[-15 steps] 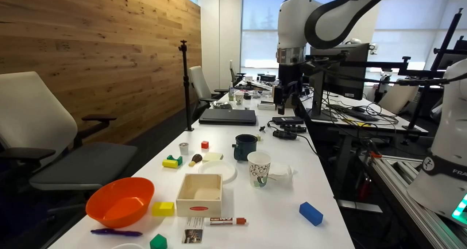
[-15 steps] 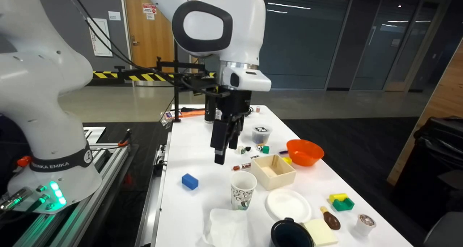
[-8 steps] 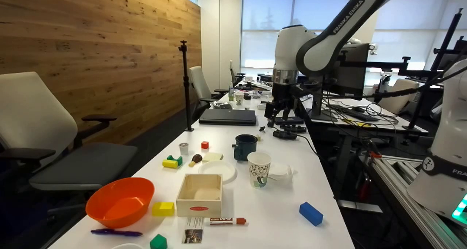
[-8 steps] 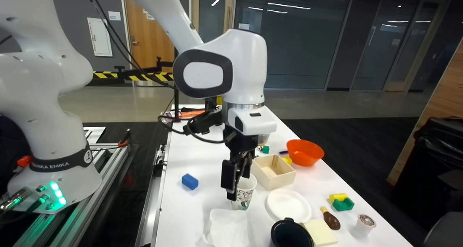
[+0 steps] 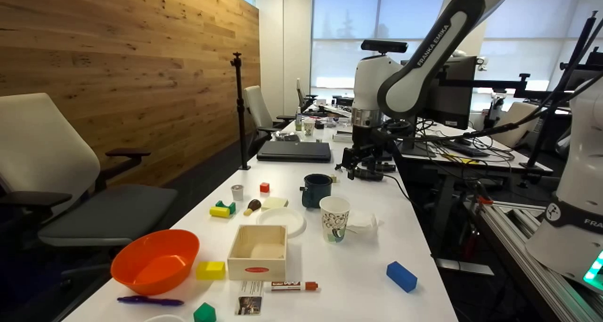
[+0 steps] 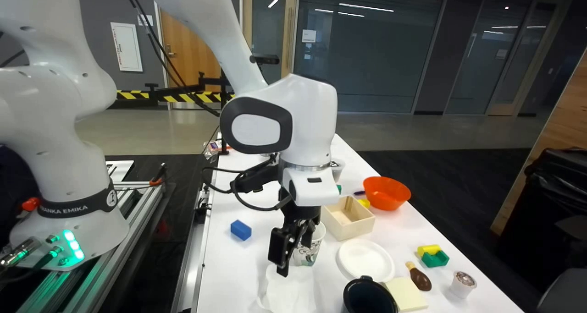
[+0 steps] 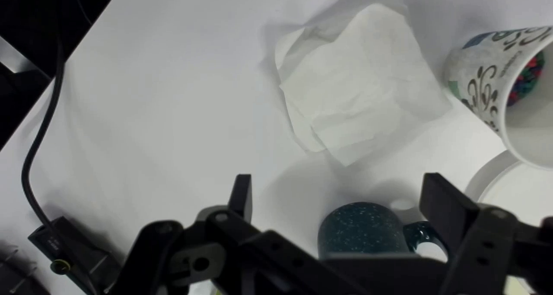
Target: Move the napkin backwards.
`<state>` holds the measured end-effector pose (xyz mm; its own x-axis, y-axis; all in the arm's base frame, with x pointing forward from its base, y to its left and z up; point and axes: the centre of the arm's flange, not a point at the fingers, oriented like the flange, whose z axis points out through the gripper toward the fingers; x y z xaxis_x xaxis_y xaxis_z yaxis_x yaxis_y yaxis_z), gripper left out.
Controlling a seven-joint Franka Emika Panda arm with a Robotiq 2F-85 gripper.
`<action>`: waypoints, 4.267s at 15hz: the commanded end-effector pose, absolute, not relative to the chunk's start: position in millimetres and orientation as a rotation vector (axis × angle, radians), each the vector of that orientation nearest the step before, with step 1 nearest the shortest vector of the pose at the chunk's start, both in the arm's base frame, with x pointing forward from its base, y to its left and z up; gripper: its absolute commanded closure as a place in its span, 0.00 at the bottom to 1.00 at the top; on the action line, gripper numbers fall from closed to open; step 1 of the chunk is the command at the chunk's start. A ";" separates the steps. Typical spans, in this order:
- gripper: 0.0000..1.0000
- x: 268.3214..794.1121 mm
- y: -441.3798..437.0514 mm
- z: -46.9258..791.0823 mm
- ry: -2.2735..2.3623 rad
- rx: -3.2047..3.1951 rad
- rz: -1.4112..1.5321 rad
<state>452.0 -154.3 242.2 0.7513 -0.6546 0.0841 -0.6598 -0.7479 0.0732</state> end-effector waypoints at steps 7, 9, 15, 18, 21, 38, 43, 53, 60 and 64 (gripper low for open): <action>0.00 446.3 -156.2 201.4 -1.064 2.876 -0.050; 0.00 444.6 -155.1 190.3 -1.057 2.874 -0.069; 0.00 441.4 -149.9 160.6 -0.976 2.934 -0.138; 0.00 437.9 -145.9 146.9 -0.915 2.946 -0.143; 0.00 436.0 -144.2 135.0 -0.887 2.956 -0.107; 0.00 424.9 -127.7 104.0 -0.563 3.086 -0.088; 0.00 421.8 -129.6 97.8 -0.529 3.086 -0.085; 0.26 413.9 -126.2 87.1 -0.480 3.092 -0.026; 0.77 414.7 -126.6 92.2 -0.465 3.107 -0.003; 0.99 410.1 -125.4 104.4 -0.473 3.029 -0.047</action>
